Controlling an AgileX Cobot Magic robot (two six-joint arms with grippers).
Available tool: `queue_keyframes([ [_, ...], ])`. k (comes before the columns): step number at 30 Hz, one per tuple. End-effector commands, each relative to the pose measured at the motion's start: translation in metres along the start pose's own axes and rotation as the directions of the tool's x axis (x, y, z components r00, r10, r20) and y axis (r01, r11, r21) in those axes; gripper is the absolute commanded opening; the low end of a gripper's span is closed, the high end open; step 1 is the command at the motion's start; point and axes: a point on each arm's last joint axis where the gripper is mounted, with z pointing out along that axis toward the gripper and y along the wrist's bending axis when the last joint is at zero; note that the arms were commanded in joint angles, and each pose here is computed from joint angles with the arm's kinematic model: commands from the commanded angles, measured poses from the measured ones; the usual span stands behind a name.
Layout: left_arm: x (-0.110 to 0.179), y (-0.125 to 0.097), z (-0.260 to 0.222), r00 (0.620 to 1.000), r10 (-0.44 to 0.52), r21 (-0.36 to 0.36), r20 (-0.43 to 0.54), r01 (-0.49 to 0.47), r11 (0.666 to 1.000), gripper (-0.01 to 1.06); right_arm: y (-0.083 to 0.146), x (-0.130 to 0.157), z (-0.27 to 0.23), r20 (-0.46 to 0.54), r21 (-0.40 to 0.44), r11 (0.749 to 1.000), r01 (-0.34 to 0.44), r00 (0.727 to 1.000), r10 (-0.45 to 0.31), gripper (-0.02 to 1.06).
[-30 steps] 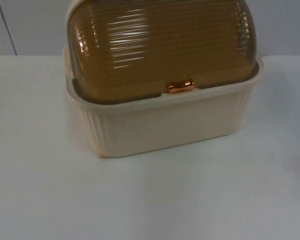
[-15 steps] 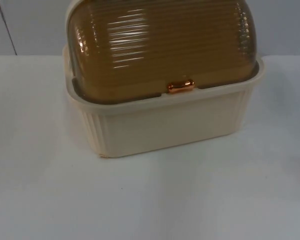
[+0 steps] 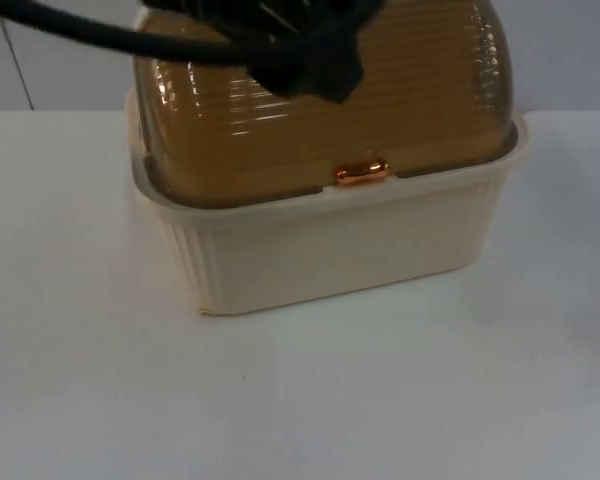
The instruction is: Open the box lid with the left hand, place the block into the box with the right hand, then close the box lid with the left hand.
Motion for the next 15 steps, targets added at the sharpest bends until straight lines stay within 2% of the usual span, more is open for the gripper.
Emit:
queue_keyframes([
  [1, -0.009, -0.018, 0.017, 0.974, 0.224, -0.045, -0.021, -0.224, 0.973, 1.03, -0.002, 0.0, -0.002, 0.0, 0.01, 1.0, 0.015, 1.0, -0.015, 1.05],
  [2, -0.009, -0.018, 0.017, 0.974, 0.224, -0.045, -0.021, -0.224, 0.973, 1.03, -0.002, 0.0, -0.002, 0.0, 0.01, 1.0, 0.015, 1.0, -0.015, 1.05],
  [3, -0.01, -0.026, 0.023, 0.95, 0.311, -0.058, -0.034, -0.313, 0.948, 1.03, -0.002, 0.0, -0.002, 0.001, 0.011, 1.0, 0.019, 1.0, -0.019, 1.05],
  [5, -0.013, -0.044, 0.033, 0.86, 0.506, -0.093, -0.066, -0.51, 0.855, 1.03, -0.002, -0.001, -0.002, 0.004, 0.016, 1.0, 0.025, 1.0, -0.025, 1.05],
  [6, -0.013, -0.051, 0.038, 0.83, 0.552, -0.107, -0.076, -0.557, 0.823, 1.03, -0.003, -0.001, -0.002, 0.004, 0.026, 0.999, 0.033, 0.999, -0.033, 1.05],
  [7, -0.013, -0.051, 0.038, 0.83, 0.552, -0.107, -0.076, -0.557, 0.823, 1.03, -0.003, -0.001, -0.002, 0.004, 0.026, 0.999, 0.033, 0.999, -0.033, 1.05],
  [10, -0.016, -0.07, 0.056, 0.755, 0.648, -0.17, -0.097, -0.654, 0.737, 1.03, -0.004, -0.001, -0.002, 0.008, 0.037, 0.998, 0.043, 0.999, -0.044, 1.05],
  [12, -0.015, -0.074, 0.063, 0.755, 0.649, -0.189, -0.095, -0.654, 0.733, 1.03, -0.005, -0.001, -0.002, 0.008, 0.044, 0.998, 0.05, 0.999, -0.051, 1.05],
  [13, -0.017, -0.078, 0.07, 0.745, 0.662, -0.224, -0.082, -0.661, 0.716, 1.03, -0.005, -0.001, -0.002, 0.008, 0.044, 0.998, 0.05, 0.999, -0.051, 1.05],
  [15, -0.014, -0.081, 0.077, 0.753, 0.656, -0.246, -0.046, -0.645, 0.723, 1.03, -0.005, -0.001, -0.002, 0.009, 0.046, 0.998, 0.052, 0.999, -0.053, 1.05],
])
